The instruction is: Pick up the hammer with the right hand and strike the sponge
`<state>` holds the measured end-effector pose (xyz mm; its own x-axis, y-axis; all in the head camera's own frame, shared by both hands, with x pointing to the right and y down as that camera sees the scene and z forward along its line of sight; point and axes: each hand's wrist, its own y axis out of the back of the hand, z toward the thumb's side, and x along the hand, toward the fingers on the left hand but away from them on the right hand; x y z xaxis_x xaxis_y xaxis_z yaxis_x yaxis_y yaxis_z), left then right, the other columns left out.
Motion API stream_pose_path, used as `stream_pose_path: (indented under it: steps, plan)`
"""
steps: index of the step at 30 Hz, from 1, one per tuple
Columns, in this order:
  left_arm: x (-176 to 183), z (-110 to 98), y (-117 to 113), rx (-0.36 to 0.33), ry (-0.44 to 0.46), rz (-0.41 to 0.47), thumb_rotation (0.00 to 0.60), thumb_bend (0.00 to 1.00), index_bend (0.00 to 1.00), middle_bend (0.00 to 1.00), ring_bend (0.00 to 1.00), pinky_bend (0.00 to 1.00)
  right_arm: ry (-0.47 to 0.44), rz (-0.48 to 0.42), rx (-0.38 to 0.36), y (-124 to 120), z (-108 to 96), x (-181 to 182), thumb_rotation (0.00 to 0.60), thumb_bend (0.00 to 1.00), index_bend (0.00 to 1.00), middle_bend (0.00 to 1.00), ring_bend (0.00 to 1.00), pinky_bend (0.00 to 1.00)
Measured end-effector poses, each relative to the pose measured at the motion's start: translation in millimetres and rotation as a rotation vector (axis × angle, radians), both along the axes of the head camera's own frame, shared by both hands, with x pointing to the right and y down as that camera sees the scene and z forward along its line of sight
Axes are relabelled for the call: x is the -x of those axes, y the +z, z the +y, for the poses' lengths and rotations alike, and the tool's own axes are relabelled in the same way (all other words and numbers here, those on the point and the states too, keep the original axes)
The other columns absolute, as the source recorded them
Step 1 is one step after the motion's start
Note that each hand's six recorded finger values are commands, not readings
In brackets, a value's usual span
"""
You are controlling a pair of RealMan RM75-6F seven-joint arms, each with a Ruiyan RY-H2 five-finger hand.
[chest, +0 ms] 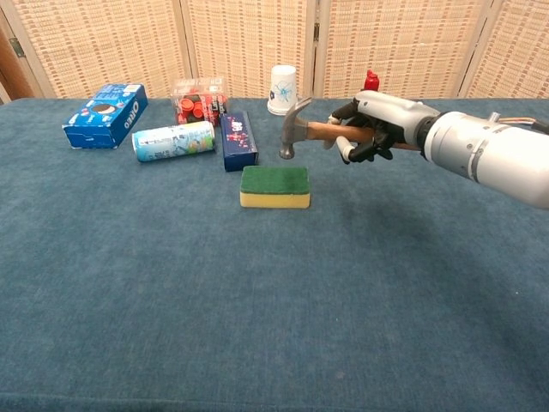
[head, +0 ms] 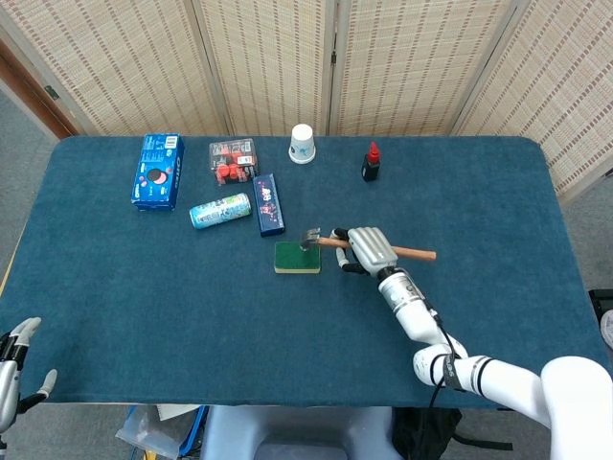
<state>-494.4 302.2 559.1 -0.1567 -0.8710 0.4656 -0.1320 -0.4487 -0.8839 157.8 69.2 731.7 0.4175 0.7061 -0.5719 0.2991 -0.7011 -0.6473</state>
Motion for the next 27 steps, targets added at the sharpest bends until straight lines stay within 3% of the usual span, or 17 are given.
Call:
stream_pose_path:
  steps: [17, 27]
  plan:
    - [3, 3, 0, 0.007, -0.01, -0.002, 0.6, 0.32, 0.08, 0.13, 0.13, 0.05, -0.034, 0.078, 0.038, 25, 9, 4, 0.6, 0.83, 0.66, 0.81, 0.74, 0.84]
    - [4, 2, -1, 0.001, -0.013, 0.001, 0.6, 0.32, 0.08, 0.13, 0.13, 0.05, 0.042, -0.017, -0.029, -3, -8, -4, 0.6, 0.83, 0.66, 0.8, 0.74, 0.84]
